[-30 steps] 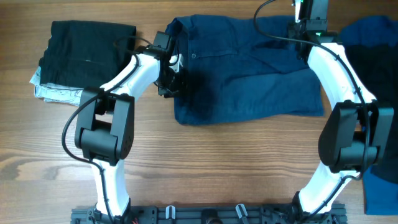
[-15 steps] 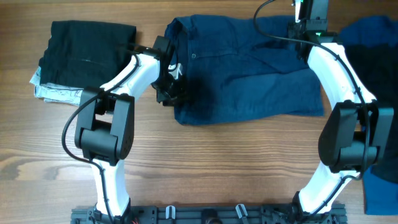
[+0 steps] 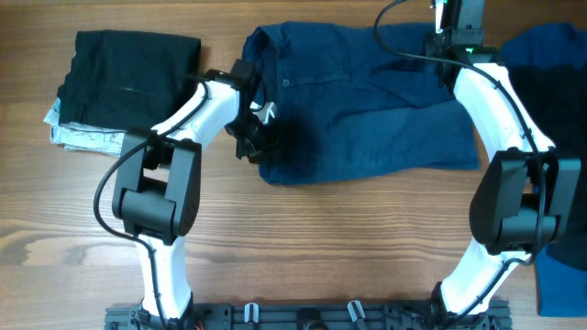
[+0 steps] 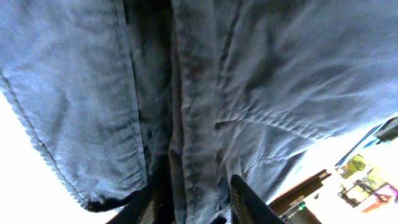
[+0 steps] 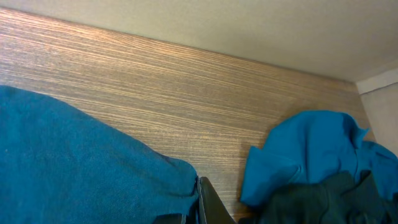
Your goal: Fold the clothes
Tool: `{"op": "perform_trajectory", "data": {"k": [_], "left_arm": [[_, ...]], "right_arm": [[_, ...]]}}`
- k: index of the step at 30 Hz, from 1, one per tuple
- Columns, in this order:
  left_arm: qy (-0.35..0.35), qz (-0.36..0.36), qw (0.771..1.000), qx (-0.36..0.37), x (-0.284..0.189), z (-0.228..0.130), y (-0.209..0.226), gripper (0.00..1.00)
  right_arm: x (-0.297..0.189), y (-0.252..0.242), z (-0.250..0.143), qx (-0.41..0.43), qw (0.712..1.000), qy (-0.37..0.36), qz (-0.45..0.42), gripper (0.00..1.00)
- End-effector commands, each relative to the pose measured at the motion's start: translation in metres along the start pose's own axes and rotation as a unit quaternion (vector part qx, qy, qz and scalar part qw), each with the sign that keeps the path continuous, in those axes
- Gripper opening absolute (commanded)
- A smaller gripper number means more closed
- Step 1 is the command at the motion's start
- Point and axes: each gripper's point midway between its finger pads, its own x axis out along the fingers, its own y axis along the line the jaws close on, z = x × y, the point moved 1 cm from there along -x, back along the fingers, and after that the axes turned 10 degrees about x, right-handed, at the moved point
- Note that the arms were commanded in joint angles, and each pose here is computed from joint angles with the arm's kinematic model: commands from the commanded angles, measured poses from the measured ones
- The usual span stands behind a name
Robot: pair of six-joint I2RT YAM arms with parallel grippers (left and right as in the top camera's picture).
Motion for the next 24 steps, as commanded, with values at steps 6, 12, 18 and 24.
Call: {"op": "perform_trajectory", "data": {"k": [6,12,18,24], "left_arm": [[0.091,0.002,0.995,-0.041,0.023,-0.05,0.009,0.04],[0.14,0.028,0.987,-0.069,0.01,-0.079,0.012,0.04],[0.166,0.05,0.982,-0.079,0.015,-0.096,0.026,0.04],[0.178,0.06,0.978,-0.086,0.02,-0.106,0.033,0.04]], "right_arm": [[-0.01,-0.006,0.025,0.01,0.999,-0.04,0.002,0.04],[-0.013,-0.015,0.054,-0.004,0.995,-0.102,-0.01,0.04],[-0.004,-0.017,0.06,-0.004,0.992,-0.122,0.016,0.04],[0.025,-0.001,0.046,-0.063,0.987,-0.127,0.077,0.04]]}}
